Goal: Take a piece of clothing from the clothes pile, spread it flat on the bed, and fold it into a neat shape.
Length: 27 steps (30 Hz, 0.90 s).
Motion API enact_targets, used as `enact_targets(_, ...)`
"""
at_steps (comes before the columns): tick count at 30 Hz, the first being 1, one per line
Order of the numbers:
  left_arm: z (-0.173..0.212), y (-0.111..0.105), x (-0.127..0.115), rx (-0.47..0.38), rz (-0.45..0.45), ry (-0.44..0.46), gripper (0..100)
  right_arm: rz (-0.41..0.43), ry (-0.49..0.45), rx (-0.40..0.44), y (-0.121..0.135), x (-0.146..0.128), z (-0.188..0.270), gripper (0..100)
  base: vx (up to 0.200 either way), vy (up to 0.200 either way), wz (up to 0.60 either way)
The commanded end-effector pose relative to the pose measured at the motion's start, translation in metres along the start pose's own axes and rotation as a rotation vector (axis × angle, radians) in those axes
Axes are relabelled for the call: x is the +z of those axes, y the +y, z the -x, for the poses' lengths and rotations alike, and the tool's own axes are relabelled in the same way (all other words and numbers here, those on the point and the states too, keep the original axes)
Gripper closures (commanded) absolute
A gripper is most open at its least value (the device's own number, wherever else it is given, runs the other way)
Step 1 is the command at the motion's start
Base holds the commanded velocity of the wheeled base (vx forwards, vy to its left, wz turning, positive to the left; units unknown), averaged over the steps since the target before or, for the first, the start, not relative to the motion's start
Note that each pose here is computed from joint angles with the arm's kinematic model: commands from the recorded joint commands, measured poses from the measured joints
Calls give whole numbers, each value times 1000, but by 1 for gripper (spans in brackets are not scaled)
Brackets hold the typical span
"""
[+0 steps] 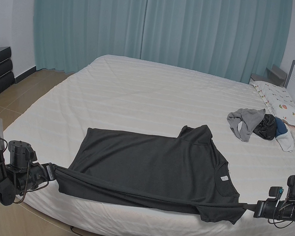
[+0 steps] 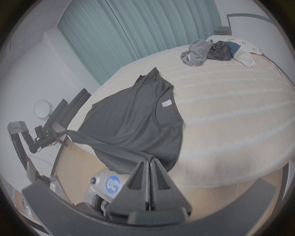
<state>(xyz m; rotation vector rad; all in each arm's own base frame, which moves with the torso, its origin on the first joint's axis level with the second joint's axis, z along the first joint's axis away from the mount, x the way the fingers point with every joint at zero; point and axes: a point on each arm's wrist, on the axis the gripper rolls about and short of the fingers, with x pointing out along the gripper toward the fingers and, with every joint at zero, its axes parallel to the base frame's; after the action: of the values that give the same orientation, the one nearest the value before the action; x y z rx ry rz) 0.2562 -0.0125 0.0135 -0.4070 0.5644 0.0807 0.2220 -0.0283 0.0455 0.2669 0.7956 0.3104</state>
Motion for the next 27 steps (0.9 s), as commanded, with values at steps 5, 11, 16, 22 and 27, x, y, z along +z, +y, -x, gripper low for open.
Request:
enact_targets(5, 0, -14, 27, -39, 77, -72, 100, -18, -70, 21, 4, 27, -8, 100, 0, 0, 0)
enact_targets(11, 12, -24, 45, -31, 93, -22, 100, -25, -79, 23, 4, 28, -6, 100, 0, 0, 0)
enact_targets(16, 22, -32, 50, -46, 131, -1, 100, -46, -99, 18, 5, 28, 3, 100, 0, 0, 0)
enact_targets(22, 30, -33, 52, -55, 138, -12, 100, -61, -103, 11, 6, 20, 13, 100, 0, 0, 0)
enact_targets(27, 42, -33, 50, -52, 136, 2, 100, -83, -94, 5, 3, 11, 20, 100, 0, 0, 0)
